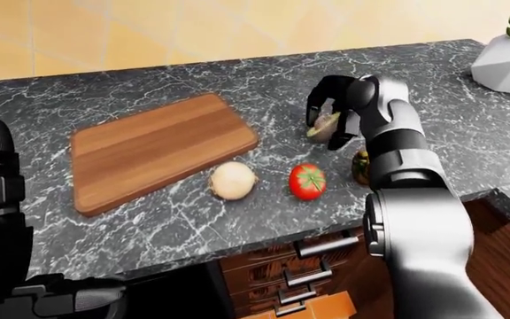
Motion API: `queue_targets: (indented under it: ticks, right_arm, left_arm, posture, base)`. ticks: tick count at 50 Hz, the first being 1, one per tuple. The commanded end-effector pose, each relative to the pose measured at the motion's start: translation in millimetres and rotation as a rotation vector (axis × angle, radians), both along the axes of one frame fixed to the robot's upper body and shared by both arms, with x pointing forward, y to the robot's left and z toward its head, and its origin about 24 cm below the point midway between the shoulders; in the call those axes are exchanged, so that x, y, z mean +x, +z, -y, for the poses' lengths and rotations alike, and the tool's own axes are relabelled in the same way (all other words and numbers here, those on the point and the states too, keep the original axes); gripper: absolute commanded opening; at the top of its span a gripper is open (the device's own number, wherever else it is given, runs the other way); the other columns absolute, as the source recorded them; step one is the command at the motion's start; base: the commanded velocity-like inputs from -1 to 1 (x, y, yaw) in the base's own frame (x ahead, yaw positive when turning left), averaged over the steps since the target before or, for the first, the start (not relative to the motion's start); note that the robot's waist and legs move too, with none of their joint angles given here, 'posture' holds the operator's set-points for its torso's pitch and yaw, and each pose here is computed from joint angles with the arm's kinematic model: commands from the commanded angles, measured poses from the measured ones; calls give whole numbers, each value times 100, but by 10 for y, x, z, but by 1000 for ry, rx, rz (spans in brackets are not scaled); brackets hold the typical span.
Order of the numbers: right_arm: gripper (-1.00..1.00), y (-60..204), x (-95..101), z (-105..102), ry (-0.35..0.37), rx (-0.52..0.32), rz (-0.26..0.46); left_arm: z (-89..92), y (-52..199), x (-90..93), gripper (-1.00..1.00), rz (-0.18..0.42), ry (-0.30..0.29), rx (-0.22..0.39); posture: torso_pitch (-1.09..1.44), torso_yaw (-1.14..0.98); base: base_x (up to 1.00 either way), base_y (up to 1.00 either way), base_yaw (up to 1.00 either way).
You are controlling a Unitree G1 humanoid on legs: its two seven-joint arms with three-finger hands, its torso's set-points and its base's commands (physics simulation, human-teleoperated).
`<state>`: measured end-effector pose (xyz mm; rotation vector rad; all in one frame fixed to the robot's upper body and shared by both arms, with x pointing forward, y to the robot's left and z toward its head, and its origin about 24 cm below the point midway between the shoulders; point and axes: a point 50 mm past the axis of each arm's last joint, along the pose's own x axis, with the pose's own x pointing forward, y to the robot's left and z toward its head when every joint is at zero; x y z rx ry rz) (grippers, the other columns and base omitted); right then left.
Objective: Place the avocado, onion, tomato and bell pepper on the cutting board.
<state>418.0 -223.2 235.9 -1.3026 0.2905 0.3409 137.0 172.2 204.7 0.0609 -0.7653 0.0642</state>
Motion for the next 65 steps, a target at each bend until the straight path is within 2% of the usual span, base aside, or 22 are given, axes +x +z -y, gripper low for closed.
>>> queue_targets:
  ticks: [1,4,9,12,15,21,24,31,42,51,58,65]
  right_arm:
    - [-100,138,-2,1,5,-12,40]
    - [-100,204,4,-16,15,-9,86]
    - [-100,608,0,-141,54,-9,208]
    - [-100,954,-39,-258,90,7,306]
    - [-100,1099,-61,-333,116,31,356]
    - [-100,1226,-63,-492,143,58,398]
    - [-100,1322,-70,-674,180,82,425]
    - [-100,1427,-99,-1124,286,125,438]
    - [-100,1360,-193,-1877,467,202,402]
    - [-100,1250,-381,-2499,629,174,372]
    - [-100,1124,-569,-2939,737,184,363]
    - [-100,1129,-660,-3110,745,262,402]
  left_arm:
    - [14,79,-60,100,59,-1,11]
    - [16,78,-60,100,58,-1,11]
    - [15,77,-60,100,58,0,10]
    - [16,78,-60,100,59,-1,9]
    - [17,77,-60,100,59,-1,9]
    - [20,77,-61,100,59,-3,9]
    - [14,78,-58,100,58,-3,8]
    - [-2,84,-60,100,62,0,6]
    - [37,78,-56,100,57,-8,15]
    - [33,78,-59,100,58,-8,12]
    - [13,80,-63,100,61,-5,8]
    - [11,81,-63,100,61,-6,6]
  posture:
    - [0,0]
    - [0,0]
    - [0,0]
    - [0,0]
    - [0,0]
    - [0,0]
    - [0,0]
    - [0,0]
    - [0,0]
    - [0,0]
    - [0,0]
    - [0,0]
  base:
    - [0,0,0]
    - [0,0,0]
    - [0,0,0]
    - [0,0,0]
    - [0,0,0]
    - [0,0,0]
    - [0,0,0]
    - [0,0,0]
    - [0,0,0]
    - [0,0,0]
    - [0,0,0]
    - [0,0,0]
